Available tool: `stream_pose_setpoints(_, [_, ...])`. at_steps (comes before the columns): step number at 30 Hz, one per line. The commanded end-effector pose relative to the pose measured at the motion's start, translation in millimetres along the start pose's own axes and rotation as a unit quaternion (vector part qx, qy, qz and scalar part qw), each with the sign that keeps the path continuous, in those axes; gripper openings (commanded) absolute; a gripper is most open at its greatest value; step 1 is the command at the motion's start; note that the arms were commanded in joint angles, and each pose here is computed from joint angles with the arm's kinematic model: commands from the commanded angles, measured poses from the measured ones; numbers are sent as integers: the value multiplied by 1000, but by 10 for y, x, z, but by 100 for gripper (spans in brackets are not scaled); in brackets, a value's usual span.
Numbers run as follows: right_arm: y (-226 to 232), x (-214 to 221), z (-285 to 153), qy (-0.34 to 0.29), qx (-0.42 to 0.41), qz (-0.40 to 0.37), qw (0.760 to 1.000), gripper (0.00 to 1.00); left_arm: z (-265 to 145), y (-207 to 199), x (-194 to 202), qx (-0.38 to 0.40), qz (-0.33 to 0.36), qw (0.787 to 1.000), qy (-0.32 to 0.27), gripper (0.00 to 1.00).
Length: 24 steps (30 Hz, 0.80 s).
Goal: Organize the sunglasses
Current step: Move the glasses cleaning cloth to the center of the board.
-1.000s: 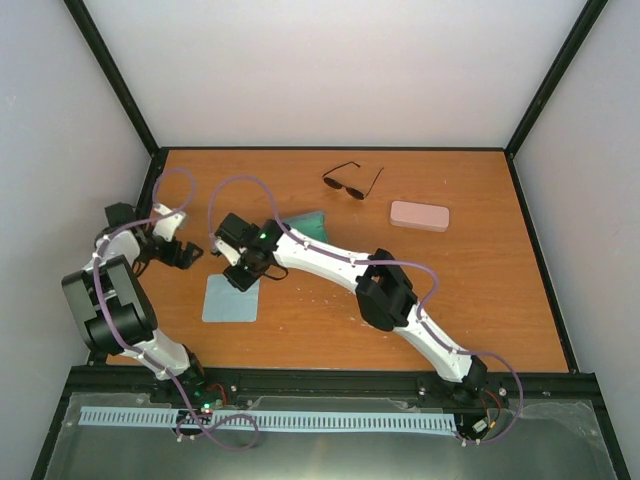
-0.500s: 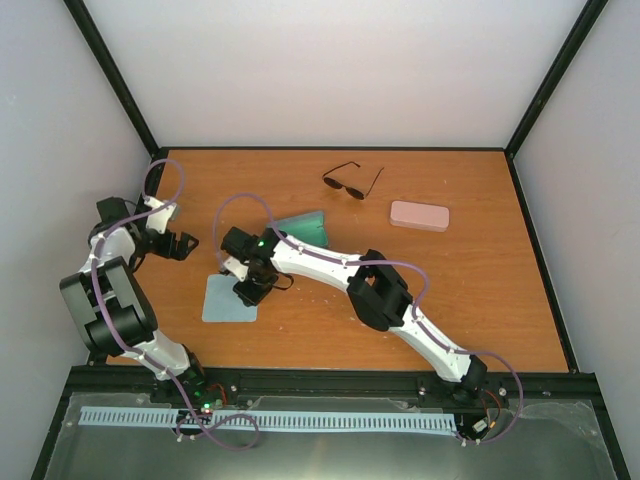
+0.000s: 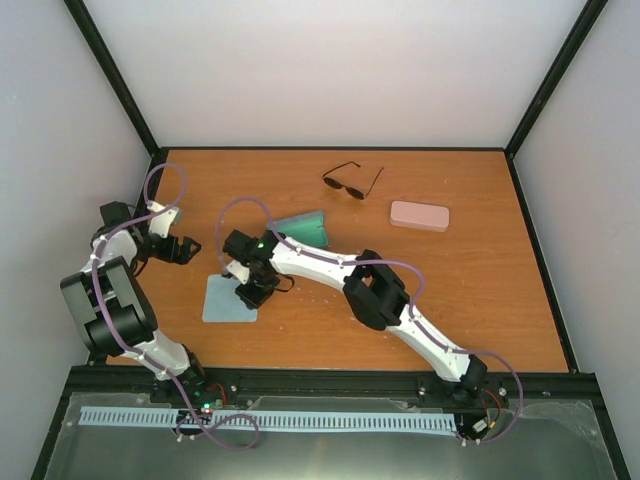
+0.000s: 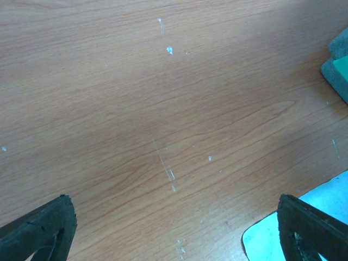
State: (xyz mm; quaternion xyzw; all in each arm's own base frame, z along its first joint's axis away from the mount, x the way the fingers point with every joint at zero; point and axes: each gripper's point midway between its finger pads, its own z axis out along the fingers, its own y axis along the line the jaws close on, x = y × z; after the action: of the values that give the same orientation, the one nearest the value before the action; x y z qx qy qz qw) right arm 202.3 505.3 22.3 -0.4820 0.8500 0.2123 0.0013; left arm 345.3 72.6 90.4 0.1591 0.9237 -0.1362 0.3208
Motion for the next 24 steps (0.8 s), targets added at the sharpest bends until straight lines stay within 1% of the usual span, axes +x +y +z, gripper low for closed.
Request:
stream_pose_setpoints(1, [-178, 195, 114, 39, 18, 24, 999, 10, -60, 21, -92, -6, 15, 1000, -16, 99])
stream_pose_setpoints(3, [-259, 342, 159, 59, 27, 33, 997, 9, -69, 36, -111, -8, 19, 1000, -17, 99])
stream_pose_setpoints(8, [-349, 539, 111, 70, 35, 49, 996, 7, -72, 56, -160, -6, 24, 1000, -19, 100])
stream_pose_setpoints(12, [-397, 696, 45, 71, 38, 66, 995, 7, -50, -15, -172, 7, 32, 999, -15, 100])
stream_pose_setpoints(18, [-497, 1037, -44, 85, 51, 92, 991, 6, 100, -465, -158, 57, 71, 996, 0, 100])
stream_pose_setpoints(24, [-667, 1343, -226, 81, 64, 134, 986, 6, 196, -905, -163, 117, 80, 990, 4, 99])
